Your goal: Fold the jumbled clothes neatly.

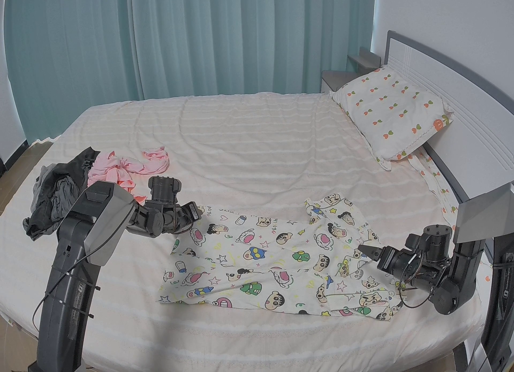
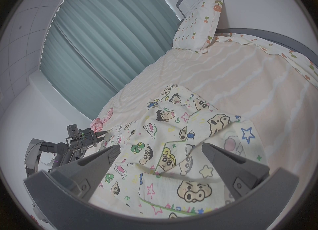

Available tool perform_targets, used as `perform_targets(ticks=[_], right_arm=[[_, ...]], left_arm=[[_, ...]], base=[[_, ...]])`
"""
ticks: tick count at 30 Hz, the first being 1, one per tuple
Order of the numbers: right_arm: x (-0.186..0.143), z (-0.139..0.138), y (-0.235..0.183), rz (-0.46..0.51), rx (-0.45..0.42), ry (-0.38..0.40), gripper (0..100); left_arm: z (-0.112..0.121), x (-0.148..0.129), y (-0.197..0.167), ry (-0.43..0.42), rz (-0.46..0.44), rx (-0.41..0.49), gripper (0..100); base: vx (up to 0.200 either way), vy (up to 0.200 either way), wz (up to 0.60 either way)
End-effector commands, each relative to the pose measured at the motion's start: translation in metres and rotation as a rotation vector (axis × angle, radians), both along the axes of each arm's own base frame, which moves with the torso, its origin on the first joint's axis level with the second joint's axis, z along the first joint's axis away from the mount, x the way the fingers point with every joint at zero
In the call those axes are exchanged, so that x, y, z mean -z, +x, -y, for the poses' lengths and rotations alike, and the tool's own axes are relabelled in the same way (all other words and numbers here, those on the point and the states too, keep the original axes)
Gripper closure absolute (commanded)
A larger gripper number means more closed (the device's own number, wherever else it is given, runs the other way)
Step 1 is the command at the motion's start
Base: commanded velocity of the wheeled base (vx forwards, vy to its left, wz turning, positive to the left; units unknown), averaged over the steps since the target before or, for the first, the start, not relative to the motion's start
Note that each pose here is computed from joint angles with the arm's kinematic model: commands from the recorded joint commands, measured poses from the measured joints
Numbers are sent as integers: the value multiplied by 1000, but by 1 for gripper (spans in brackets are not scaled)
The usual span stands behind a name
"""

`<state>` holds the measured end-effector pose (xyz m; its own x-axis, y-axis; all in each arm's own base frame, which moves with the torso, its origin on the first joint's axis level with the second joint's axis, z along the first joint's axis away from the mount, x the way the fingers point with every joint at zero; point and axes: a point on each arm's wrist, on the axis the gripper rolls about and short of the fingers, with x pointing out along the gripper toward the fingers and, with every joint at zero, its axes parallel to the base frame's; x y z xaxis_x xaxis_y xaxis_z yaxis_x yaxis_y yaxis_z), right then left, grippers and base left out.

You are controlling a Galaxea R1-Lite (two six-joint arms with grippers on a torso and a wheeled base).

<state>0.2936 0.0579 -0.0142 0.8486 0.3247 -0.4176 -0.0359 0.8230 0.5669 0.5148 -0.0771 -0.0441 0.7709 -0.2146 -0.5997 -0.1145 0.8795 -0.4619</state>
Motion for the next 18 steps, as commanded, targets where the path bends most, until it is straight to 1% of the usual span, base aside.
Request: perform_targets(ticks=[1, 3, 4, 9, 11, 13, 14, 18], right_arm=[[-1, 4, 18, 28, 24, 2, 0], [-2, 6, 24, 29, 29, 1, 0], [-5, 11, 43, 18, 50, -2, 0], [-11, 18, 79, 11, 74, -8, 0], [-11, 17, 91, 12, 70, -16, 0], [-11, 17, 91, 12, 70, -16, 0], [-7, 16, 110, -5, 61, -40, 0], [3, 14, 130, -12, 53, -56, 0]], left_arm=[[0, -5, 1, -27, 6, -22, 100], [0, -7, 1, -33, 11, -27, 100], [0, -18, 2, -45, 30, -35, 100], [0, -35, 1, -49, 58, -57, 100], [0, -41, 1, -56, 68, -74, 100], [0, -41, 1, -56, 68, -74, 100], [-1, -50, 1, -67, 81, -99, 100], [-3, -55, -3, -62, 76, -111, 100]], base=[[0, 0, 0], [0, 0, 0], [0, 0, 0], [0, 0, 0], [0, 0, 0], [0, 0, 0], [0, 0, 0], [0, 0, 0]])
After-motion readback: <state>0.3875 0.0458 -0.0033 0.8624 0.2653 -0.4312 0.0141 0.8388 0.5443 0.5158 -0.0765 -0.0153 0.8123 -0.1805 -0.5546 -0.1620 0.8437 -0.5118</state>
